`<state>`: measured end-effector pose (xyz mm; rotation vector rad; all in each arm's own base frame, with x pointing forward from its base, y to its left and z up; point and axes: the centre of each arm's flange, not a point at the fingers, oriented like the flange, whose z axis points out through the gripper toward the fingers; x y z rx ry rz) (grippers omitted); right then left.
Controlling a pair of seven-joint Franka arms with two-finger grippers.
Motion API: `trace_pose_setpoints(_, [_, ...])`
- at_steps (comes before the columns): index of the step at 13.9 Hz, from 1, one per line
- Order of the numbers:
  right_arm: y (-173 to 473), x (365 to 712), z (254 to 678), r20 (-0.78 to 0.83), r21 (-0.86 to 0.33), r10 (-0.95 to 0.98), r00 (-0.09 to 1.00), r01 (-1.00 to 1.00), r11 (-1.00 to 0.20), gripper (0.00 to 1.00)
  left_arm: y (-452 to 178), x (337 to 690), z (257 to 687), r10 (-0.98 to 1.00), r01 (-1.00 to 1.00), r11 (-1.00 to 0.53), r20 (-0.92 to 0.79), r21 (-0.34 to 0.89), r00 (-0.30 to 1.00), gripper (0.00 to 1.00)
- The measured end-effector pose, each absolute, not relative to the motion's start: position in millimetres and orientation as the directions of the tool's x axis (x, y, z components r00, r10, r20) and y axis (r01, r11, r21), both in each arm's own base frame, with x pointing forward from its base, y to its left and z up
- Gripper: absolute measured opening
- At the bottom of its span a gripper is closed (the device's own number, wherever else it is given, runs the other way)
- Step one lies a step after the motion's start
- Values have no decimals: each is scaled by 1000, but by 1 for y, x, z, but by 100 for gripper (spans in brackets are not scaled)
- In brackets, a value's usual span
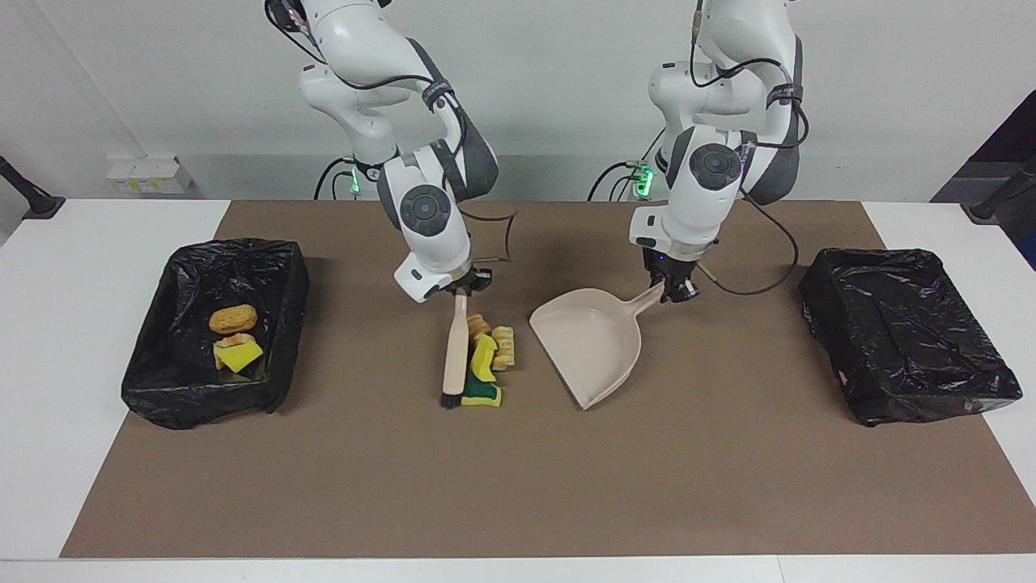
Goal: Sweep and dump trash in bin
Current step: 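Sweep the bread and sponges into the dustpan with the right gripper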
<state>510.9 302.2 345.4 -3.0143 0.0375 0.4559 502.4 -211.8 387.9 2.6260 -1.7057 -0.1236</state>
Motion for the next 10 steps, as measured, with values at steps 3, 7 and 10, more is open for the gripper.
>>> trace_pose_setpoints(3, [357,476,348,-302,-91,18,953,-11,-996,26,-212,502,388,-913,-912,-407,-62,50,404,31])
trace_pose_setpoints(7, [403,439,360,-297,-104,63,953,33,-994,26,-212,502,387,-912,-912,-407,-62,50,404,31])
trace_pose_setpoints(10, [415,429,374,-278,-116,88,957,57,-992,26,-212,502,387,-910,-909,-414,-63,49,411,31])
